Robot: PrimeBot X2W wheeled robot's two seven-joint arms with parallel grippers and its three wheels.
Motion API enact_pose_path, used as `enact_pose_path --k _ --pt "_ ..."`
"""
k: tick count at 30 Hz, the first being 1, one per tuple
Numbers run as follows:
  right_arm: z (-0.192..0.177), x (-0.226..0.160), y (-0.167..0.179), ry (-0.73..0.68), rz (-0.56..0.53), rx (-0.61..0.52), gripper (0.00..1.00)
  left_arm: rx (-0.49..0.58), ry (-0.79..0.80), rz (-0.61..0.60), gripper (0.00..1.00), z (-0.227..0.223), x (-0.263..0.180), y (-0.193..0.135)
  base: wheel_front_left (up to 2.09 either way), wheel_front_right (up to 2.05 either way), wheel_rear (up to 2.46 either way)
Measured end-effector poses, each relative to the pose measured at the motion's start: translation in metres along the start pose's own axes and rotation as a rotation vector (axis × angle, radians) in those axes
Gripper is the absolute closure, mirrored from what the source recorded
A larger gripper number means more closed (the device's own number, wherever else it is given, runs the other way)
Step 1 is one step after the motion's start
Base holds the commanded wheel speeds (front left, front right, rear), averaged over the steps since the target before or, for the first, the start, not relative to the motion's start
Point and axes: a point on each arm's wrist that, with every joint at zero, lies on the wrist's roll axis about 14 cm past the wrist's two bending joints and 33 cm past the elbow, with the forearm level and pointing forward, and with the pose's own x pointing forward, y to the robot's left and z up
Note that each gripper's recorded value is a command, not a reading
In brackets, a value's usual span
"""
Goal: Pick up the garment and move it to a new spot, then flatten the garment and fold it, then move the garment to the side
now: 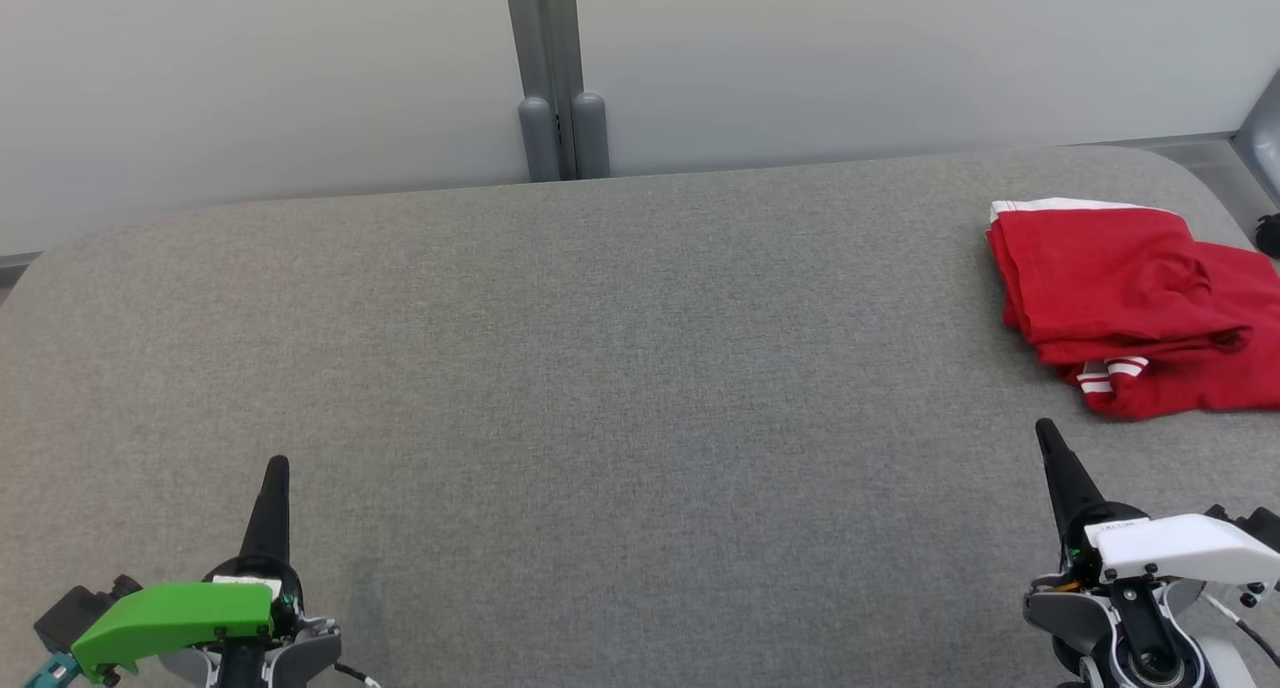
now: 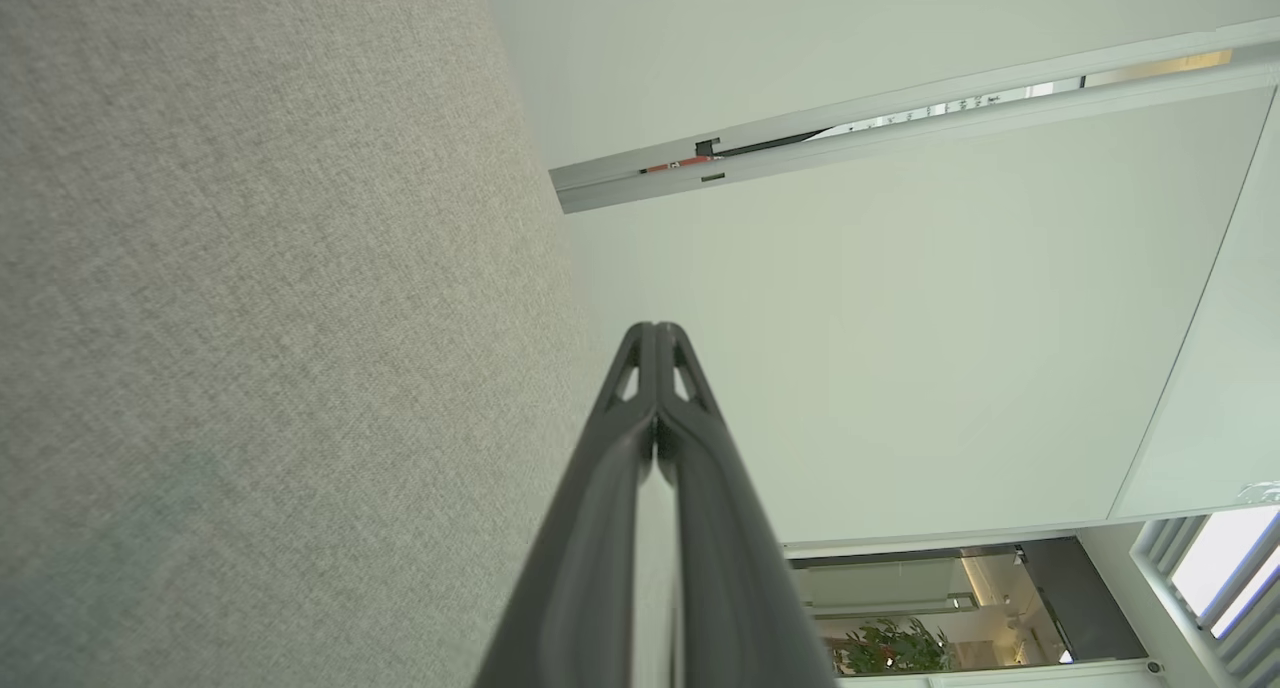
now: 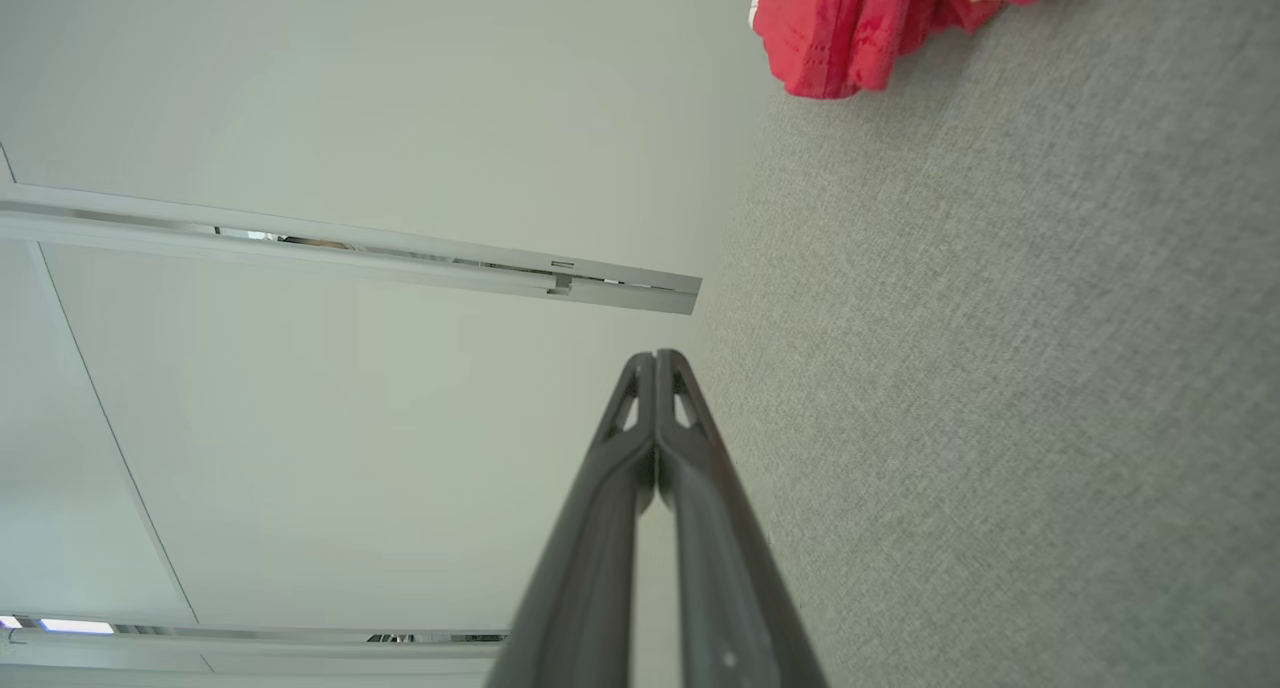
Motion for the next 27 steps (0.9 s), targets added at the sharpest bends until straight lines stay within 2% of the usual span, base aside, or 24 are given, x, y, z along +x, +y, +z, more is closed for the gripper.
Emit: enact_pose_path --k 27 --pt "0.003 0.007 0.012 0.008 0.046 0.219 1.0 -0.178 0.017 -0.061 1.0 0.001 0.011 -0.018 0.0 0.0 0.0"
